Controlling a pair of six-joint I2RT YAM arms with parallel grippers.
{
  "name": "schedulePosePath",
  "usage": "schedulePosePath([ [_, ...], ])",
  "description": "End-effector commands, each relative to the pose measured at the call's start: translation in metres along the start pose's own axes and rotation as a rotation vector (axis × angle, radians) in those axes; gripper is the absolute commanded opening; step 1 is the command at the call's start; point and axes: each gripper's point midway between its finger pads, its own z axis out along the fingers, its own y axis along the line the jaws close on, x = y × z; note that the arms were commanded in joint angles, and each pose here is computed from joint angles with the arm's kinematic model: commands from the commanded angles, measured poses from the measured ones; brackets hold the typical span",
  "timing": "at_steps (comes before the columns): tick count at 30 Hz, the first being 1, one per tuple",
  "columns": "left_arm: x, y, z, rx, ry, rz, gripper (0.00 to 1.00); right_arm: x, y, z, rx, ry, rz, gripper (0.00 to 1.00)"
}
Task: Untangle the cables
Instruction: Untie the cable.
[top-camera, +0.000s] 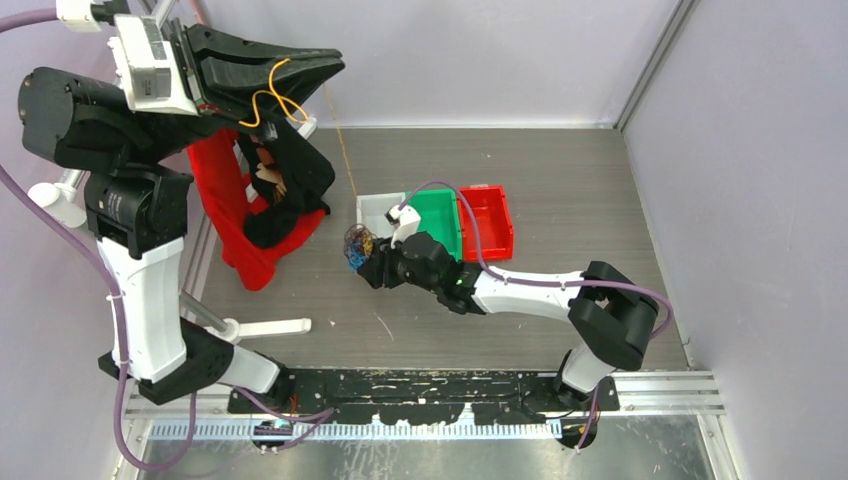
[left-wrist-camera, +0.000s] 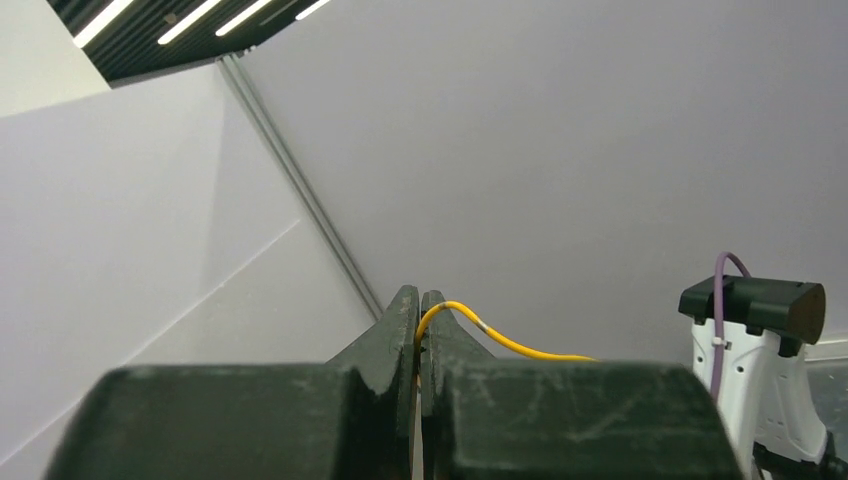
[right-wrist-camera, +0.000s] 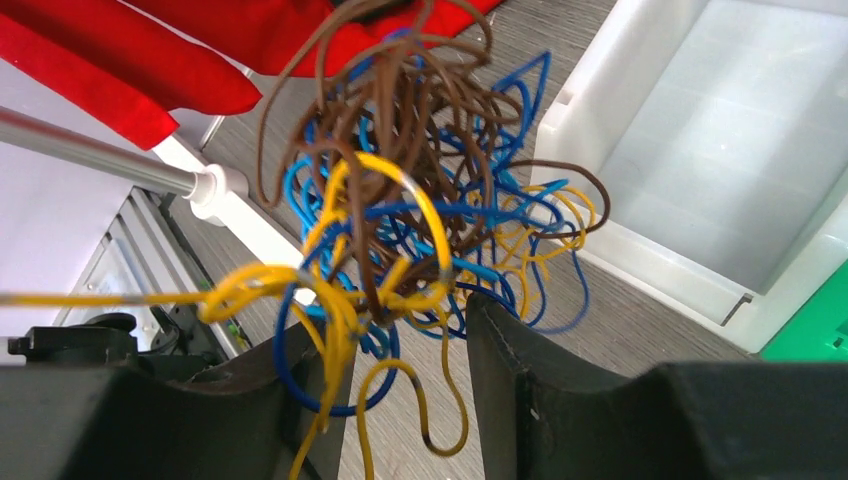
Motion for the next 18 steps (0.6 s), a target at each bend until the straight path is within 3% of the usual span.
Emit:
schedulePosePath([
  [1, -0.049, 0.001, -0.004, -0.039, -0.111, 0.125, 0.00, -0.004, 0.002, -0.004, 0.004, -0.012, 0.016, 0.48],
  [9, -0.087, 0.011, -0.007, -0.104, -0.209, 0.317, 0.00, 0.013, -0.015, -0.037, 0.058, 0.018, 0.088, 0.48],
  [18, 0.012, -0.008, -0.012, -0.015, 0.010, 0.064, 0.00, 0.011, -0.022, -0.089, 0.096, 0.058, 0.065, 0.74],
])
